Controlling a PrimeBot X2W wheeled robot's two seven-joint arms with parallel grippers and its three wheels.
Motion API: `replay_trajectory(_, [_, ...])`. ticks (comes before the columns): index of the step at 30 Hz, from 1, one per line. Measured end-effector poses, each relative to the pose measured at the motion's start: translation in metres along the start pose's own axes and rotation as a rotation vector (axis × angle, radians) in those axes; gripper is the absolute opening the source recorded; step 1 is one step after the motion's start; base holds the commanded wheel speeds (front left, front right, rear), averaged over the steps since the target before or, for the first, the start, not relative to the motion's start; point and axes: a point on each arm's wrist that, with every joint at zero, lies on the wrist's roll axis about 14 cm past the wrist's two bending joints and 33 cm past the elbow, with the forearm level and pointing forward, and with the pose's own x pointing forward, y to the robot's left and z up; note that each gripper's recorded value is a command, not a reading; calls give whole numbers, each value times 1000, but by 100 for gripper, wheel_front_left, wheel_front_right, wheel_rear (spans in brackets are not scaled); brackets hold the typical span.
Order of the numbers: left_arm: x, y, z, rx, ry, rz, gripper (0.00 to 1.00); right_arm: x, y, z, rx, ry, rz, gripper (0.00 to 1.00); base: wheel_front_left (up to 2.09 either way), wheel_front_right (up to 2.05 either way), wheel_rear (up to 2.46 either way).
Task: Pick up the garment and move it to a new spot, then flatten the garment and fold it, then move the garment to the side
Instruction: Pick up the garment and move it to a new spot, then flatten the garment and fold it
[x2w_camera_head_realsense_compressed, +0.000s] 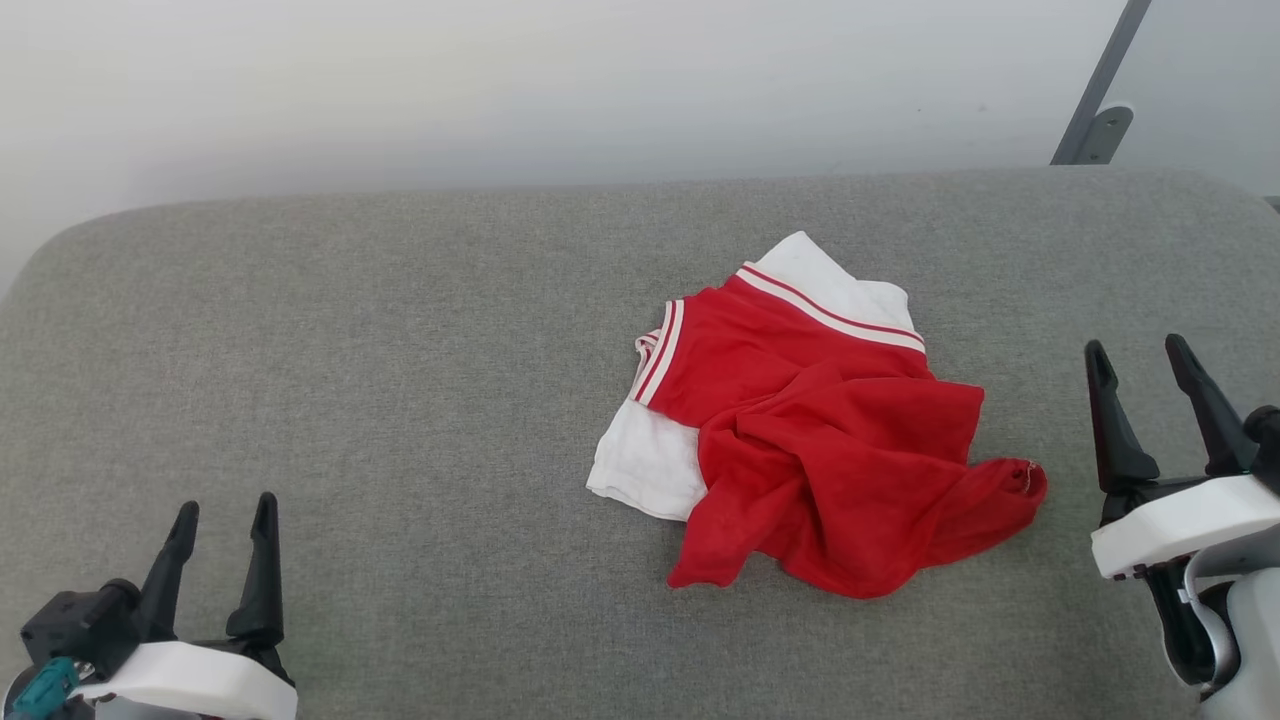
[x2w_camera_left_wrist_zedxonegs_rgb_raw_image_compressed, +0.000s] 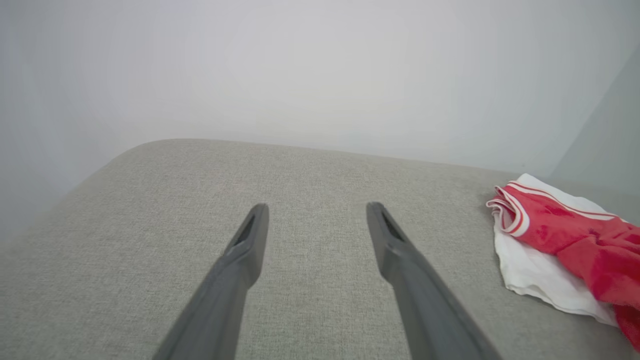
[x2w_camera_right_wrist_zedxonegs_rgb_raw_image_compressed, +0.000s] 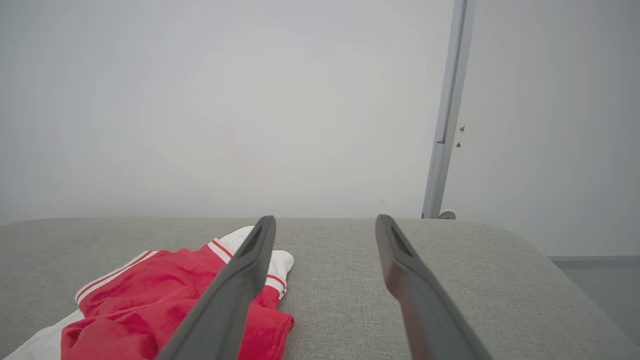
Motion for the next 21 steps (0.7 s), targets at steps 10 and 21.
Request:
replay_trajectory(10, [0,-5,4,-9,-14,-13,100,-1,2,1,6,-5,1,100,0,0,0])
replay_trajectory(21, [-3,-7,8,-11,-28,-19,100,1,5,-3,1,7,14,100,0,0,0])
